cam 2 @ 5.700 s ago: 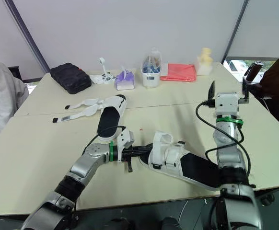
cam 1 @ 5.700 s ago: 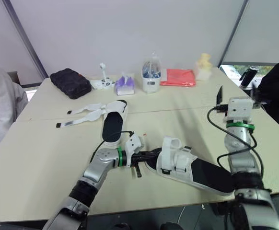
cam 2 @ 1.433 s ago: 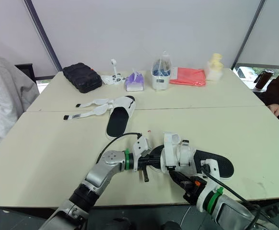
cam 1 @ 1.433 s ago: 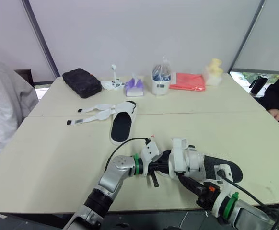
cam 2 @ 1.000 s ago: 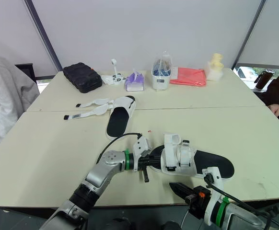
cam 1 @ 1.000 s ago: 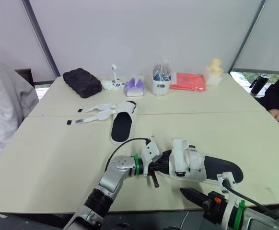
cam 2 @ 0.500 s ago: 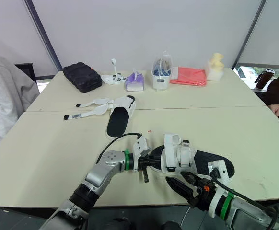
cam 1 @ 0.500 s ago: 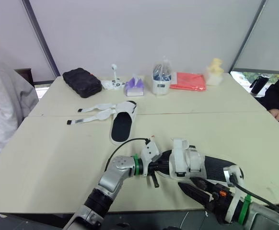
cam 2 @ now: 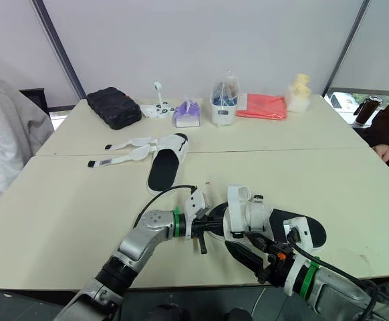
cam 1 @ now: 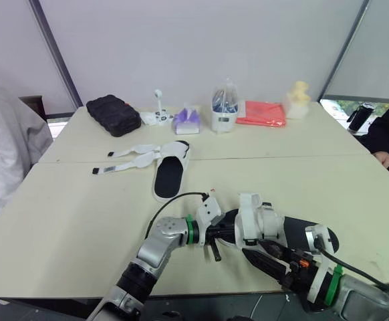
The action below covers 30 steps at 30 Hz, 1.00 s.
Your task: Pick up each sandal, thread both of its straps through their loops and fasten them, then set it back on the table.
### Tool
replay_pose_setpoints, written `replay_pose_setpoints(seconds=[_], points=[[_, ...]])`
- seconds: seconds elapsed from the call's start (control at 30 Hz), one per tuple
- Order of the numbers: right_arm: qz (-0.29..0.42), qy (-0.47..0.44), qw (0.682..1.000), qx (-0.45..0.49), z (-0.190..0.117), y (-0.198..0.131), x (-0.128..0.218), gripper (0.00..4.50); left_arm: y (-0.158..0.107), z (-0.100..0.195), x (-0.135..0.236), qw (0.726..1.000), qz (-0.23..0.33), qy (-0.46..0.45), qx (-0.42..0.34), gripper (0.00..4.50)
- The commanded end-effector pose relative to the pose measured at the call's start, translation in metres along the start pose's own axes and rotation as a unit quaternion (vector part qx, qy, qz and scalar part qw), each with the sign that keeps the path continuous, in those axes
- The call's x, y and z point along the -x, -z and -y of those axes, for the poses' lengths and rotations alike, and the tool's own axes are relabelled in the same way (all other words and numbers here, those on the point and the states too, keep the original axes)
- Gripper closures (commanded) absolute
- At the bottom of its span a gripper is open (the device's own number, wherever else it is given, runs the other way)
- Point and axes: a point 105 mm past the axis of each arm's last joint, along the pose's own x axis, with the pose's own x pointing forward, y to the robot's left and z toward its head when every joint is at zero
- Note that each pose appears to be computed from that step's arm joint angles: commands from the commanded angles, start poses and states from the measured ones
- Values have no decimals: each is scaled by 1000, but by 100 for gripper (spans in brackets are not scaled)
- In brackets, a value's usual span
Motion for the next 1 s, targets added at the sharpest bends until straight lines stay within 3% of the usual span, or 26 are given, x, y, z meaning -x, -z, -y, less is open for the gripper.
replay_pose_setpoints(seconds=[0.03, 0.13, 0.37, 0.77, 1.0], points=[[-2, -7, 1000, -2, -2, 1, -5, 7, 28, 13, -5, 998, -43, 18, 43, 450], [-12, 2, 1000, -1, 3, 5, -6, 96, 28, 12, -5, 998, -42, 17, 42, 450], [-15, 11, 1000, -10, 6, 6, -11, 447, 28, 11, -5, 998, -41, 14, 41, 450], [-37, 8, 999, -13, 5, 15, -4, 447, 28, 11, -5, 998, -41, 14, 40, 450], [-115, -34, 993, -21, -10, 38, 13, 447, 29, 11, -5, 998, -42, 14, 41, 450]])
